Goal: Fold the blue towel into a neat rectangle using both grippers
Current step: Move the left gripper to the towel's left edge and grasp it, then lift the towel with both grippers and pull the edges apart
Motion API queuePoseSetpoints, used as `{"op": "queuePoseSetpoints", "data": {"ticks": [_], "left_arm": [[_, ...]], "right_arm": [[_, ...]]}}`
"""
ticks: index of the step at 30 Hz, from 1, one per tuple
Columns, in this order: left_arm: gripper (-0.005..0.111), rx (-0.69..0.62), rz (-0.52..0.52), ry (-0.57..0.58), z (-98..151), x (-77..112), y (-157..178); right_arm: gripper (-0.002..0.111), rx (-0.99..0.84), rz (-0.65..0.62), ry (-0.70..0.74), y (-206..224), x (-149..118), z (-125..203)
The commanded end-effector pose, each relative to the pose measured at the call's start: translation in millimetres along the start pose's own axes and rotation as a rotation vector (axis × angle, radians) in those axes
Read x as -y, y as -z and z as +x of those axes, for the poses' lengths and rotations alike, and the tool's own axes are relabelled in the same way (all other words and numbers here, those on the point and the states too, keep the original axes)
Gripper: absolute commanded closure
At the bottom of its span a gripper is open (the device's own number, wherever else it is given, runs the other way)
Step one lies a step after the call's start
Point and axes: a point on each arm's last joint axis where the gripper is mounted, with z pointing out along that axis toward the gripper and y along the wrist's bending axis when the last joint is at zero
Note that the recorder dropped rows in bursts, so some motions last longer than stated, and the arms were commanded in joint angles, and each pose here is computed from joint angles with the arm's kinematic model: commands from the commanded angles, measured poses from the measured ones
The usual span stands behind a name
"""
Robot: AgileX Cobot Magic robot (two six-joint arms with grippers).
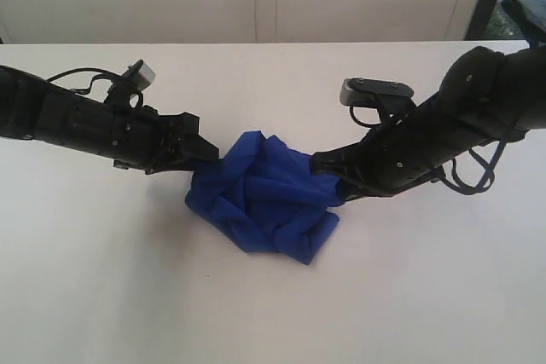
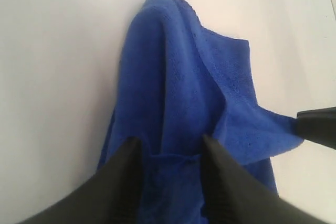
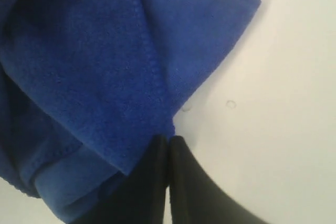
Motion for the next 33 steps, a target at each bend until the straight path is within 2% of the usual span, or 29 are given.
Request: {"op": "queuePoseSetpoints", "data": {"ticks": [1, 4, 9, 12, 18, 21, 25, 33], "left_arm": [[0.084, -0.006, 0.051, -0.009, 0, 6.6, 1], [0.106, -0.031, 0.114, -0.065, 3, 12.2, 1], [0.107, -0.05, 0.191, -0.086, 4, 21.4, 6], [0.107, -0.041, 0.2, -0.131, 2, 30.5, 14], [0.107, -0.038, 0.223, -0.293, 0, 57.5, 41], [0.107, -0.045, 0.201, -0.362, 0, 69.2, 56], [0.107, -0.073, 0.127, -0.328, 3, 80.1, 75], [0.107, -0.096, 0.004, -0.408, 16, 100.1, 114]], "right_arm": [[0.108, 0.017, 0.008, 0.015, 2, 0, 0], [0.108, 0.029, 0.012, 0.015, 2, 0, -1], [0.108, 0.082, 0.022, 0.019, 7, 0, -6], [0.108, 0.123, 0.019, 0.025, 17, -3, -9], [0.108, 0.208, 0.017, 0.094, 50, -12, -13], [0.108, 0.23, 0.038, 0.157, 67, -14, -12], [0.108, 0.236, 0.053, 0.229, 90, -18, -4], [0.108, 0.301, 0.123, 0.243, 134, -19, 13]]}}
